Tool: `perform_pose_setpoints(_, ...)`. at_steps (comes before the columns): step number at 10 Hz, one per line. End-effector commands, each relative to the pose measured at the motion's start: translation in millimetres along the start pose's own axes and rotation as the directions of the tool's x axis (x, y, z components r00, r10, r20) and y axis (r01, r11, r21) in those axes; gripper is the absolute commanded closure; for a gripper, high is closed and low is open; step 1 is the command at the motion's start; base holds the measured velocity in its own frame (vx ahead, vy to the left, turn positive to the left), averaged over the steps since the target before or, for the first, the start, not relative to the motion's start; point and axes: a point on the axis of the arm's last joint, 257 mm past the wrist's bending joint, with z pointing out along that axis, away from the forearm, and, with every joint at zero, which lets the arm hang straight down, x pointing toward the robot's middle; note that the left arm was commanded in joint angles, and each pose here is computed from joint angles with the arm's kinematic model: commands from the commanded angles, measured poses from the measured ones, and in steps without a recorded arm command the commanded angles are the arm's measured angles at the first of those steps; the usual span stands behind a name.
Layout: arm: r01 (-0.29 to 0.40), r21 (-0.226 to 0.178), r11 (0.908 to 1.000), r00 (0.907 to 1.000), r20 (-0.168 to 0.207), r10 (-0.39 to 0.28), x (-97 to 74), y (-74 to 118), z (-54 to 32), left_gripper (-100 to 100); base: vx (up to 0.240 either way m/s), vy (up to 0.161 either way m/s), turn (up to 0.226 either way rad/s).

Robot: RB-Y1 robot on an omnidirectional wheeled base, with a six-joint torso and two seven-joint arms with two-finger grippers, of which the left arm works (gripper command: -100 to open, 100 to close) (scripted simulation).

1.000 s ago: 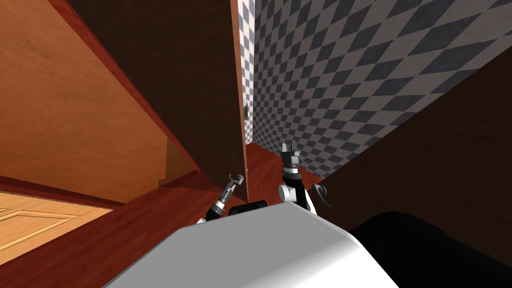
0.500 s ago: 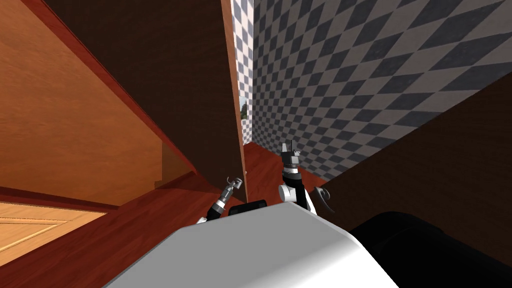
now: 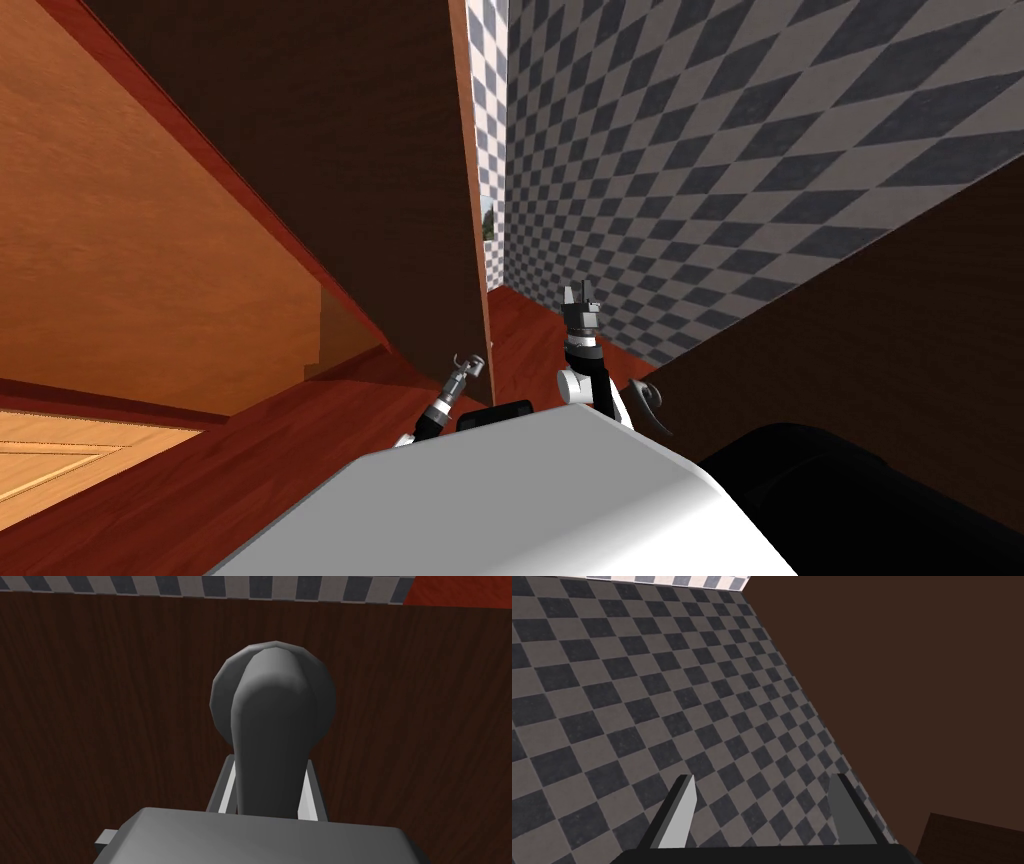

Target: Push the door open

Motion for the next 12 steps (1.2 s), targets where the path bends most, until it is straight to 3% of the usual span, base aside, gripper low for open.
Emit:
perform_pose_setpoints(1, -0.010, 0.014, 0.9999, 0.9994, 0.032, 0.010, -15.0, -4.5, 3.4, 100, 0.195, -0.119, 0.048)
perform_pose_setpoints(4, -0.016, 0.016, 0.9997, 0.9960, 0.088, 0.015, -33.2, -5.5, 8.4, 100, 0.161, -0.088, 0.057)
perform_pose_setpoints(5, -0.016, 0.016, 0.9997, 0.9960, 0.088, 0.015, -33.2, -5.5, 8.4, 100, 0.094, -0.092, 0.006)
perform_pose_setpoints(7, -0.020, 0.017, 0.9997, 0.9901, 0.140, 0.017, -49.7, -6.2, 12.3, 100, 0.130, -0.117, 0.072)
perform_pose_setpoints(11, -0.021, 0.017, 0.9996, 0.9783, 0.207, 0.017, -70.4, -6.6, 16.3, 100, 0.122, -0.106, 0.046)
perform_pose_setpoints(12, -0.021, 0.017, 0.9996, 0.9783, 0.207, 0.017, -70.4, -6.6, 16.3, 100, 0.114, -0.103, 0.042)
